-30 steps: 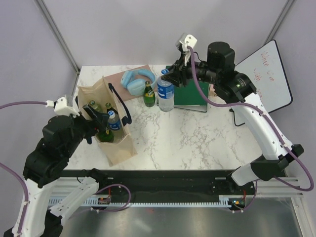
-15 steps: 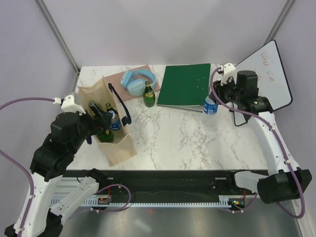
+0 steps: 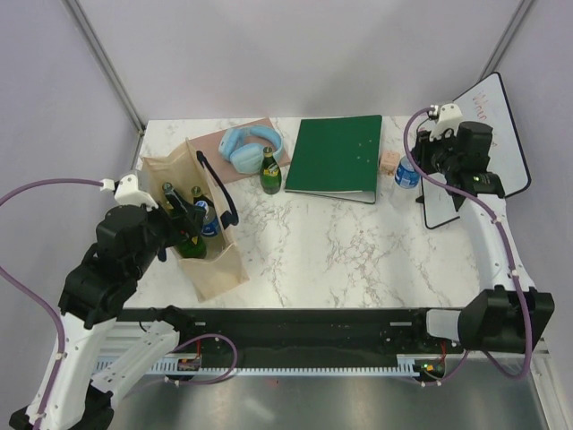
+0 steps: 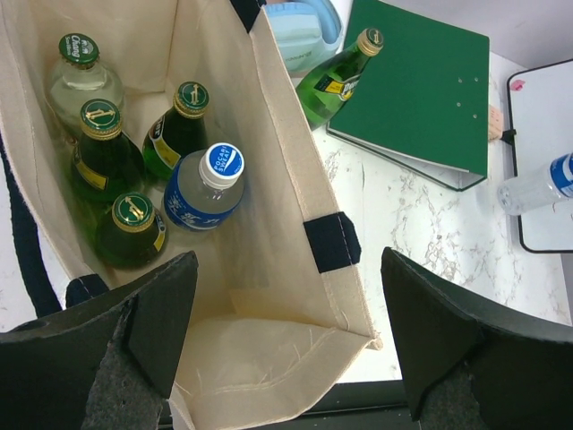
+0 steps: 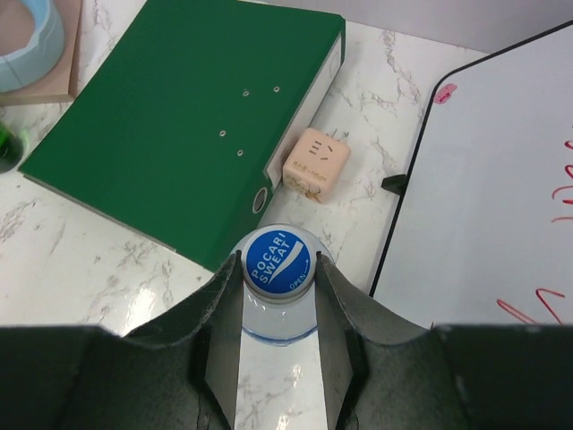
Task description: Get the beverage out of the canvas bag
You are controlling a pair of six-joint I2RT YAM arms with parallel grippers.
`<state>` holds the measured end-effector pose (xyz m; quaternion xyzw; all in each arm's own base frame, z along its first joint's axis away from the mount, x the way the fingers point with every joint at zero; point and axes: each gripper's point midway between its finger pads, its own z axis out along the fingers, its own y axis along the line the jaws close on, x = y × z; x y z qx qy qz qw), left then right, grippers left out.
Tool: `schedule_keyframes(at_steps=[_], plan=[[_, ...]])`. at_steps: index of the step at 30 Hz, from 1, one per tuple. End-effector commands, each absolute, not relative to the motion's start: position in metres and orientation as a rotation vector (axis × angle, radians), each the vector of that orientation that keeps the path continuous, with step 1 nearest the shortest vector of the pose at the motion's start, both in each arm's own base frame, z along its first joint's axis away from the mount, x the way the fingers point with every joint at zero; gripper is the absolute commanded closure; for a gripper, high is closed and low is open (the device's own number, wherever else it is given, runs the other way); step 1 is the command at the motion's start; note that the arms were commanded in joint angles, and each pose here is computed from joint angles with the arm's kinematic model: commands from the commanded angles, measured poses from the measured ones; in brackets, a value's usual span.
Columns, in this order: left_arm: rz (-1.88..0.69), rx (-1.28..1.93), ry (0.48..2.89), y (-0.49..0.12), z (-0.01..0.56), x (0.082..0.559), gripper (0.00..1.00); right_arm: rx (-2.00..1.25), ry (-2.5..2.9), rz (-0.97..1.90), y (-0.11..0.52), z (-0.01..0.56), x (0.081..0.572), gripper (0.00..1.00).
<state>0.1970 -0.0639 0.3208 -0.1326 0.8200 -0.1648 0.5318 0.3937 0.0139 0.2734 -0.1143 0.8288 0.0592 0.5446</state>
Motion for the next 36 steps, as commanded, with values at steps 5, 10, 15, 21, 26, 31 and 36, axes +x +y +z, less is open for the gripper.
schedule_keyframes(at_steps=[5,10,15,21,26,31,36], plan=[[-0.408,-0.293,1.931,-0.067,0.326,0.200,0.10,-0.260,1.714,0.166,0.017,0.315,0.462,1.00],[-0.420,-0.306,1.942,-0.069,0.322,0.200,0.10,-0.263,1.708,0.189,0.019,0.306,0.478,1.00],[-0.424,-0.304,1.953,-0.071,0.319,0.202,0.09,-0.281,1.729,0.183,0.019,0.293,0.481,0.97],[-0.421,-0.300,1.969,-0.076,0.323,0.210,0.09,-0.304,1.773,0.186,0.021,0.272,0.470,0.56],[-0.414,-0.286,1.994,-0.082,0.328,0.219,0.09,-0.316,1.758,0.170,0.021,0.282,0.456,0.32],[-0.381,-0.274,2.049,-0.085,0.327,0.227,0.09,-0.339,1.748,0.172,0.024,0.308,0.434,0.21],[-0.296,-0.269,2.148,-0.083,0.315,0.232,0.10,-0.444,1.744,0.310,0.051,0.331,0.403,0.14]])
